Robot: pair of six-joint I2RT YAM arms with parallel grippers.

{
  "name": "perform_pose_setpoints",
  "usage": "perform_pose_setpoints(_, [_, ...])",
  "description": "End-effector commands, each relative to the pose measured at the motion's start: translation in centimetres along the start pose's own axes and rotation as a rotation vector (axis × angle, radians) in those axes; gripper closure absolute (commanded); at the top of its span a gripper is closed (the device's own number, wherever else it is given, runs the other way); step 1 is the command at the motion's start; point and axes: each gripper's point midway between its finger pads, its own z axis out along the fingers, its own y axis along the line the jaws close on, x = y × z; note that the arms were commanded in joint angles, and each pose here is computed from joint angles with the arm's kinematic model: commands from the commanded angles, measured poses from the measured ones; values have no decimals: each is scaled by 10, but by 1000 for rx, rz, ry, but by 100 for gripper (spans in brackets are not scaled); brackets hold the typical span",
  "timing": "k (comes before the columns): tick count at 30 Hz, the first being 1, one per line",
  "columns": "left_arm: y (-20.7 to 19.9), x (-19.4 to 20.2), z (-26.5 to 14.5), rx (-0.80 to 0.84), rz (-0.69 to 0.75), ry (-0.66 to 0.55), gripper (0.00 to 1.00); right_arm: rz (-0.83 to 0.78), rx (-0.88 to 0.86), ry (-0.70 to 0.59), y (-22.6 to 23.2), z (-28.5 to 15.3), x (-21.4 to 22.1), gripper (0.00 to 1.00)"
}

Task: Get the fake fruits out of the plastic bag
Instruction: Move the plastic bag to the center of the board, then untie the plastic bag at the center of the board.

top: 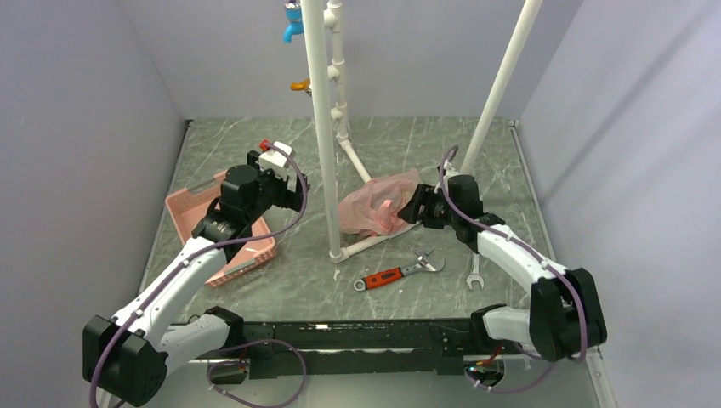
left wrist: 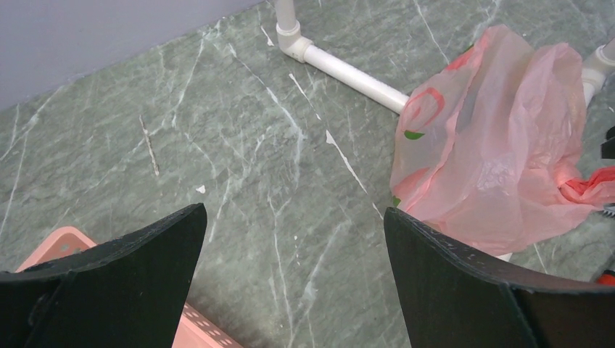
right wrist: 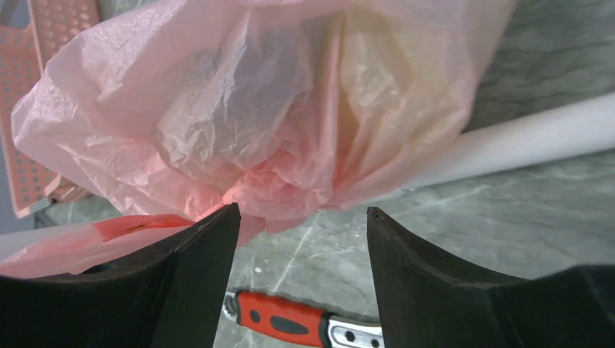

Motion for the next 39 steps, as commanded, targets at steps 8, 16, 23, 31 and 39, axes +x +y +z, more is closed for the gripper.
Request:
perform_pose_setpoints(8, [-9,-15,3,44,29,-20,1,18,-277,57,40,38,-2,32])
perform_pose_setpoints(16, [-12,-12,8,57,32,-3,1,26,-396,107,89,56,-1,59])
perform_pose_setpoints(23, [-12,-13,7,54,16,-20,1,130,-476,82,134,74,-15,87])
perform_pose_setpoints(31, [-28,-6,11,146,35,5,8,241,-605,65,177,82,-42,96])
perform_pose_setpoints(39, [-47,13,28,237,57,105,1,251,-633,40,205,72,-58,98])
